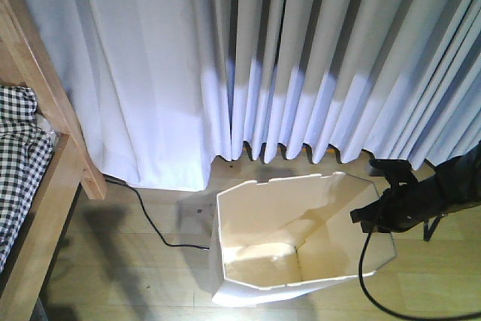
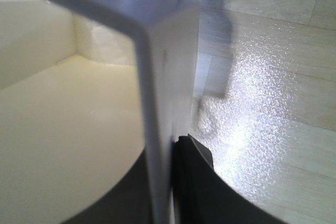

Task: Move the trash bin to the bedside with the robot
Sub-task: 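Carry the bin to the floor beside the bed frame near the curtains, then lower the bin onto the floor with the right gripper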

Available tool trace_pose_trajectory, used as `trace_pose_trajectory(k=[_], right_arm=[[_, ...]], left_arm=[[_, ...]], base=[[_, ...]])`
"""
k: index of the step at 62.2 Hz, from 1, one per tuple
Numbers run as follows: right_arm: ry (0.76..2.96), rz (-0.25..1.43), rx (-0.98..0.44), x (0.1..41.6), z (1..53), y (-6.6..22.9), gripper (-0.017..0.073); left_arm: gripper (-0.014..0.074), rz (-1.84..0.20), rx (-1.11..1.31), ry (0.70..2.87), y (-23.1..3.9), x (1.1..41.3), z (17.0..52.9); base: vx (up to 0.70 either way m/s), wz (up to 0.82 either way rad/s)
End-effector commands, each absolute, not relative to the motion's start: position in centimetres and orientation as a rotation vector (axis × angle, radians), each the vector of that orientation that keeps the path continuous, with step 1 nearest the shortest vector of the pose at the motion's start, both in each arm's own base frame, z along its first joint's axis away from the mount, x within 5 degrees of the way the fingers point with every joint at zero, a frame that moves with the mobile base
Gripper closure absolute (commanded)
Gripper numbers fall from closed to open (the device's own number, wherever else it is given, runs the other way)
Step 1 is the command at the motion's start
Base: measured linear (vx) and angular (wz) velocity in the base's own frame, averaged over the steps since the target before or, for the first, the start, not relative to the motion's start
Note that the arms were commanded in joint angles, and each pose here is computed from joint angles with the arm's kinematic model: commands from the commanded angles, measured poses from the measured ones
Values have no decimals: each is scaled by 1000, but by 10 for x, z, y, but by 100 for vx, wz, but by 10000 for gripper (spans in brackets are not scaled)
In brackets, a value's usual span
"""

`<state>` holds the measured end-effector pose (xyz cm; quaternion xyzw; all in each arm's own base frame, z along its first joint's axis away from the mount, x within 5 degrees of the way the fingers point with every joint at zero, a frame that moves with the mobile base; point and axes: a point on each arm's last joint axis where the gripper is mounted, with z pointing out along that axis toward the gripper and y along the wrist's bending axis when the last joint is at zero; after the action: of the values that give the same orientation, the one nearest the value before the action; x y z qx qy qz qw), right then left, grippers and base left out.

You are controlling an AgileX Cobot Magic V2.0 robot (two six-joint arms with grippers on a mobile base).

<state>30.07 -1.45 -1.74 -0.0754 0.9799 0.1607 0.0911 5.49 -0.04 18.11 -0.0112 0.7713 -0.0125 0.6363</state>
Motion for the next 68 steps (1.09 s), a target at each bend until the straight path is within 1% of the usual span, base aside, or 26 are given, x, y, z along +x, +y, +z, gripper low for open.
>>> trace_pose_trajectory(k=[1,10,18,29,38,54,68], right_arm=[[2797,667,-138,323,-2,-7,565],[2844,581,-71,337,-23,-15,564],[2870,552,-99,348,-42,-19,562],[2908,556,-73,360,-73,-22,560],[2938,548,-122,365,-100,-23,559],[2970,546,-140,376,-138,-26,551],[2996,593,-160,384,-164,-25,546]], left_arm=[[600,-36,-30,1697,-1,56,182],[600,-36,-30,1697,-1,56,182],[600,-36,-30,1697,-1,56,182],[600,-36,-30,1697,-1,56,182],[600,-36,-30,1697,-1,56,182],[600,-36,-30,1697,-1,56,182],[600,-36,-30,1697,-1,56,182]], base=[[1,0],[0,0],[0,0],[0,0],[0,0],[0,0],[0,0]])
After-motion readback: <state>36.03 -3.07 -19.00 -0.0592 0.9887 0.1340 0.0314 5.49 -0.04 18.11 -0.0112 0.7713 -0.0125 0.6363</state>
